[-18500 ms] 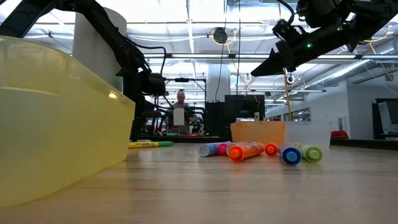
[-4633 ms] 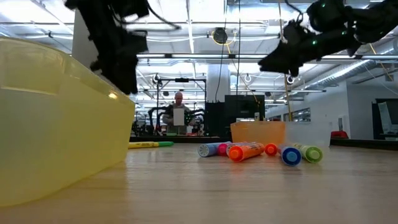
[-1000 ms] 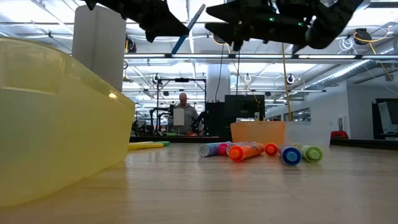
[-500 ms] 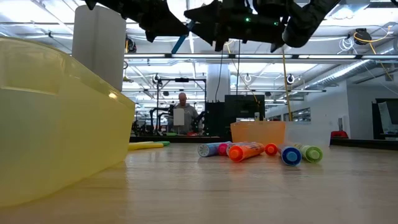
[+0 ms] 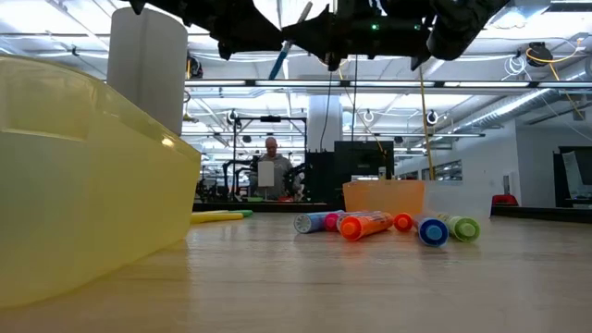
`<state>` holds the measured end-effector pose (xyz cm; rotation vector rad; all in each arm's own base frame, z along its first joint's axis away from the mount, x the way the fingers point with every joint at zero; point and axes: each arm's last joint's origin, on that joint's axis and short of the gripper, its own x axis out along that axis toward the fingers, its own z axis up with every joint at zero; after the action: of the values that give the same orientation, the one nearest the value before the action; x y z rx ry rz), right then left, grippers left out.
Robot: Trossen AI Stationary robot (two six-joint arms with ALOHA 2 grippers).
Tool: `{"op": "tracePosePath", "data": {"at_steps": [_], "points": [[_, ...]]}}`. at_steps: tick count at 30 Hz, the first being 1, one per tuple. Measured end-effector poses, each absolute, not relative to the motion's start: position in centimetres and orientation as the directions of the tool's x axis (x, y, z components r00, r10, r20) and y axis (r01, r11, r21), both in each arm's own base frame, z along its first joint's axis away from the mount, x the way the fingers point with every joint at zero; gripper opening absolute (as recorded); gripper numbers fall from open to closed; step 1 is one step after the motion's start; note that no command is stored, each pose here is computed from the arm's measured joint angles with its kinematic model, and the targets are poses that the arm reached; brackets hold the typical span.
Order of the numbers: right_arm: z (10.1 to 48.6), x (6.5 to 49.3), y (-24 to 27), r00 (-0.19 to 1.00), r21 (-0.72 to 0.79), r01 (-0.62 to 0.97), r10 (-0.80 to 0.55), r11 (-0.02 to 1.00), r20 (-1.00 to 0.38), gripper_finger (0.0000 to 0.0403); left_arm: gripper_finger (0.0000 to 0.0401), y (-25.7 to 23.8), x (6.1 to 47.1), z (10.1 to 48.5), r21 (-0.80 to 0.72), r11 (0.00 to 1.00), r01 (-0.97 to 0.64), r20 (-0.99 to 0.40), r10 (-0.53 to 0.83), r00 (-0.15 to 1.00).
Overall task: Pick & Place Markers
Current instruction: Put the light blue marker pen into the transparent bin, then put the blue marker pen into the transparent bin
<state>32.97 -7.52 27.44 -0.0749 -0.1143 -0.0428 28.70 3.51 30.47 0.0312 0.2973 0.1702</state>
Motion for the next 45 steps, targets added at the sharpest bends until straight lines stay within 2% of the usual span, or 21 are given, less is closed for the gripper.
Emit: {"op": "tracePosePath", "data": {"at_steps": [2,6,9,13,19,24,32,42,45], "points": [[27.9,32.3,-8.0,0.992,-0.068,0.101,-0.096,0.993,0.077,0.0024,0.0150,3.5,28.7,30.5,0.032,0.986,-0.166,-0.285,0.168,0.944],[27.8,30.6,-8.7,0.965,-0.101,0.224,-0.234,0.969,-0.114,0.0024,0.0174,3.3,28.6,30.2,-0.013,0.985,-0.171,-0.318,0.158,0.935],[27.0,28.8,-9.2,0.897,-0.160,0.312,-0.346,0.936,-0.274,0.0024,0.0186,2.8,28.6,29.9,-0.010,0.988,-0.156,-0.349,0.143,0.926],[26.5,25.6,-9.9,0.790,-0.203,0.437,-0.482,0.876,-0.378,0.0024,0.0190,2.3,28.6,29.8,0.023,0.991,-0.131,-0.353,0.131,0.926],[25.8,20.7,-10.7,0.687,-0.167,0.589,-0.599,0.790,-0.412,0.0024,0.0175,2.1,28.6,29.7,0.042,0.992,-0.118,-0.362,0.125,0.924],[23.8,17.2,-11.0,0.532,-0.200,0.742,-0.743,0.640,-0.405,0.0024,0.0161,2.2,28.9,28.9,0.040,0.992,-0.118,-0.405,0.124,0.906],[21.0,14.3,-12.0,0.400,-0.203,0.826,-0.800,0.526,-0.446,0.0028,0.0156,2.2,29.4,28.4,0.052,0.992,-0.113,-0.413,0.125,0.902],[20.8,13.3,-13.1,0.339,-0.139,0.887,-0.827,0.440,-0.448,0.0165,0.0183,2.6,29.6,27.6,0.073,0.973,-0.217,-0.445,0.226,0.866],[20.7,13.3,-13.1,0.374,-0.102,0.879,-0.807,0.465,-0.457,0.0199,0.0190,2.6,29.7,27.2,0.069,0.973,-0.222,-0.475,0.228,0.850]]}}
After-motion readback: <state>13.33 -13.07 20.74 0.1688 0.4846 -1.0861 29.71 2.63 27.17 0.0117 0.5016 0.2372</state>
